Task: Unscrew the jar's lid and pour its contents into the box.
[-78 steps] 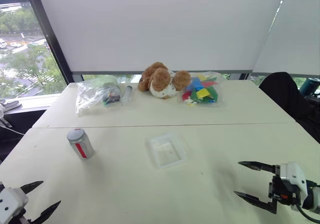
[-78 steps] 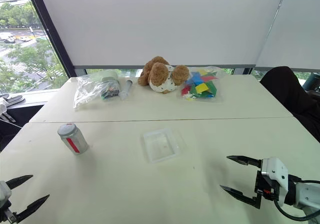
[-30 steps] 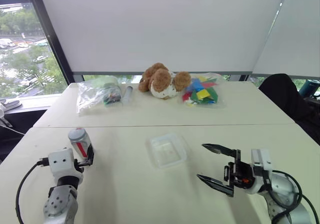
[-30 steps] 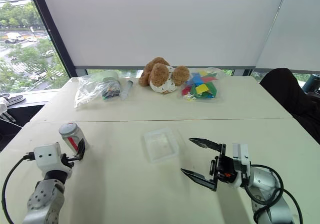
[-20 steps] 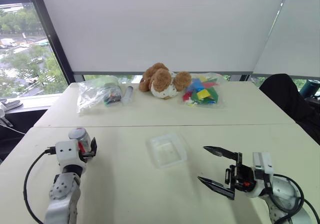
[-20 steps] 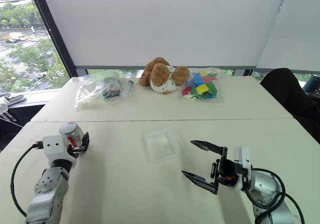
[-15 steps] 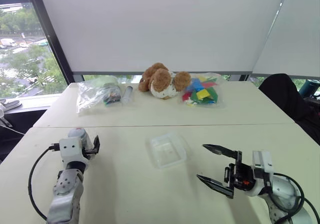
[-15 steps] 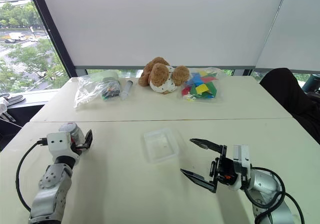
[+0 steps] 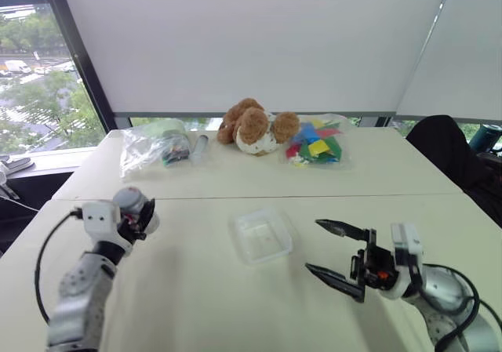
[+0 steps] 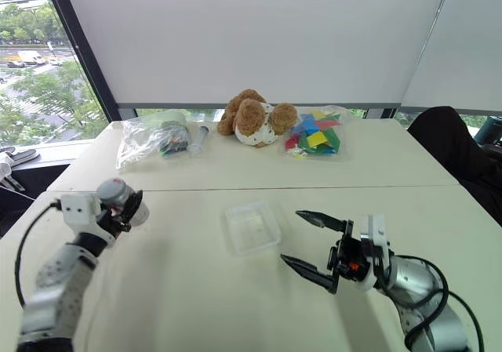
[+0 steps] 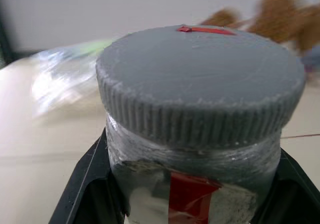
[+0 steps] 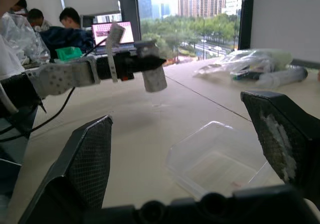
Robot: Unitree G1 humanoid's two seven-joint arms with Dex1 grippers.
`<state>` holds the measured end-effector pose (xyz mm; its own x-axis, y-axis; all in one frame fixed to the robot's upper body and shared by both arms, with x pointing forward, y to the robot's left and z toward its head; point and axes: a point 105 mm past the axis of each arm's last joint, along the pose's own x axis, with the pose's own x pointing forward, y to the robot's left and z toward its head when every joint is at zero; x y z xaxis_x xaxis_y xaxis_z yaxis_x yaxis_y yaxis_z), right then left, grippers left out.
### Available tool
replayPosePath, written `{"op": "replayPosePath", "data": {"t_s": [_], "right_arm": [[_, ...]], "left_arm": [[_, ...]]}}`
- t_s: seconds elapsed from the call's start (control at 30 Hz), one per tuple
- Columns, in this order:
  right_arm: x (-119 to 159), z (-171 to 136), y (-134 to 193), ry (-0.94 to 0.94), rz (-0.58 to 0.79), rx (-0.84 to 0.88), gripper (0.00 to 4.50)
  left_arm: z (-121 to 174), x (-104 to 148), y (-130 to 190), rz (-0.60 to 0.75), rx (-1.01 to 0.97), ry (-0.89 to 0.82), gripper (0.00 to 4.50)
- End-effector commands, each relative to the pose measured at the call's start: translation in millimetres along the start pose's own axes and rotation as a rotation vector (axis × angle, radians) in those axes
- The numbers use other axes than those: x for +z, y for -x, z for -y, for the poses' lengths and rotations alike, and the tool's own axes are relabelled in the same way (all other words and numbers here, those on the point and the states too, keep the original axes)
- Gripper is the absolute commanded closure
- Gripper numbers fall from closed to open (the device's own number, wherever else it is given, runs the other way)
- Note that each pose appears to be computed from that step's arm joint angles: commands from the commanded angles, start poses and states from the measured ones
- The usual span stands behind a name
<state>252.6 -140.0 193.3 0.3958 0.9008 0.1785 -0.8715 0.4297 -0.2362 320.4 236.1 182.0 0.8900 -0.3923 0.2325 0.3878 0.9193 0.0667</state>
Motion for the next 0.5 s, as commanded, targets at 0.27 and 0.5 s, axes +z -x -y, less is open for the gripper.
{"op": "replayPosePath", "data": {"t_s": [0.27,0.5], "right_arm": [[69.1,-14.7,-99.5,-0.148,-0.019,0.226,0.00],[63.9,-14.1,-137.4,-0.130,-0.086,0.264,0.00]], "left_arm": [[106.3,31.4,-27.8,-0.039,-0.805,-0.001,2.32],[130.5,32.0,-39.1,-0.015,-0.916,-0.019,2.32]]}}
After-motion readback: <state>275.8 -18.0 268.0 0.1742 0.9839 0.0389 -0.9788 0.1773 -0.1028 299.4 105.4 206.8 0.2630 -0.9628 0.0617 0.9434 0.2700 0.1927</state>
